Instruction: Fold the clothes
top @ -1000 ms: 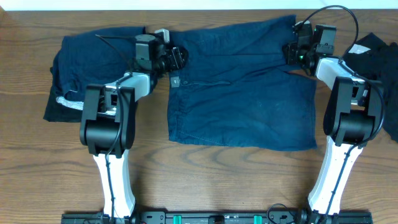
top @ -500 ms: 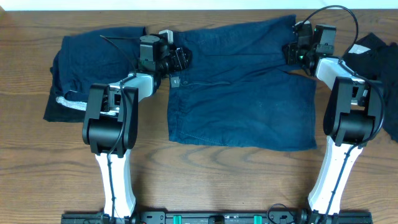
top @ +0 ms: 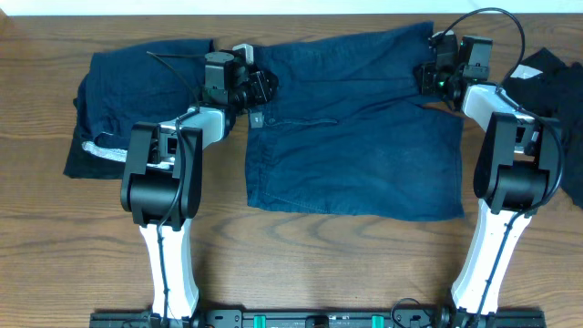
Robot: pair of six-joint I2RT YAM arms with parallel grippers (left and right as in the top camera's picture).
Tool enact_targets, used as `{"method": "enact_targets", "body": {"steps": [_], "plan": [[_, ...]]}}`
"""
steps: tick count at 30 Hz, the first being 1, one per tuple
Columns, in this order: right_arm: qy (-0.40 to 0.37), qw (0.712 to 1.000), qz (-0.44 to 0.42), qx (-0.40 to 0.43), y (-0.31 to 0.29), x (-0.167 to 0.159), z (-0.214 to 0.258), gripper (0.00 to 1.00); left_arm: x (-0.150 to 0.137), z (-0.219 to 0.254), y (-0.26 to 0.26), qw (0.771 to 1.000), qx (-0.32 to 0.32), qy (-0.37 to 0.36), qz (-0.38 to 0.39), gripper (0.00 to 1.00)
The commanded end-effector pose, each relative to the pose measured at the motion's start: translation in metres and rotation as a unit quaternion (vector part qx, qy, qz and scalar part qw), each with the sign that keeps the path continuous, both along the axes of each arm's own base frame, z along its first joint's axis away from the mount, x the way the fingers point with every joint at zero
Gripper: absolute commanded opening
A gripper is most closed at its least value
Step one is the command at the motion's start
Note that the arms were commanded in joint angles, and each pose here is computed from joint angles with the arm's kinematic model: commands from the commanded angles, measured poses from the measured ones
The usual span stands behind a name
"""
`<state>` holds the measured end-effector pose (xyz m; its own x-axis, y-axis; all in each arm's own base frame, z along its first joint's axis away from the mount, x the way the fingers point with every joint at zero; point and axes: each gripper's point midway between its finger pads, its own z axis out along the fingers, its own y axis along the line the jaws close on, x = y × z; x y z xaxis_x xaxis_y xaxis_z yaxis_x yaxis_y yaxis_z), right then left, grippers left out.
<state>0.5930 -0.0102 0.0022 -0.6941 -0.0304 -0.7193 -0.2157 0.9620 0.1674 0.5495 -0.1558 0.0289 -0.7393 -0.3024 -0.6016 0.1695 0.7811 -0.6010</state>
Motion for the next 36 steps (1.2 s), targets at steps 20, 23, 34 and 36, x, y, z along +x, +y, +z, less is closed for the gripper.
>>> {"method": "enact_targets", "body": {"steps": [20,23,34,36], "plan": [[0.048,0.999,-0.013,-0.011,-0.003,-0.018,-0.033,0.28,0.000,0.034,0.001,0.999,-0.043,-0.006,-0.006,0.06],[0.048,0.999,-0.013,-0.011,-0.003,-0.018,-0.033,0.28,-0.005,0.027,0.000,0.999,-0.040,0.011,-0.006,0.06],[0.049,0.999,-0.013,-0.011,-0.004,-0.018,-0.034,0.27,0.001,0.041,0.041,0.998,-0.057,0.008,0.015,0.06],[0.049,0.999,-0.013,-0.011,-0.003,-0.019,-0.034,0.27,0.002,0.044,0.050,0.998,-0.057,0.008,0.023,0.06]]}}
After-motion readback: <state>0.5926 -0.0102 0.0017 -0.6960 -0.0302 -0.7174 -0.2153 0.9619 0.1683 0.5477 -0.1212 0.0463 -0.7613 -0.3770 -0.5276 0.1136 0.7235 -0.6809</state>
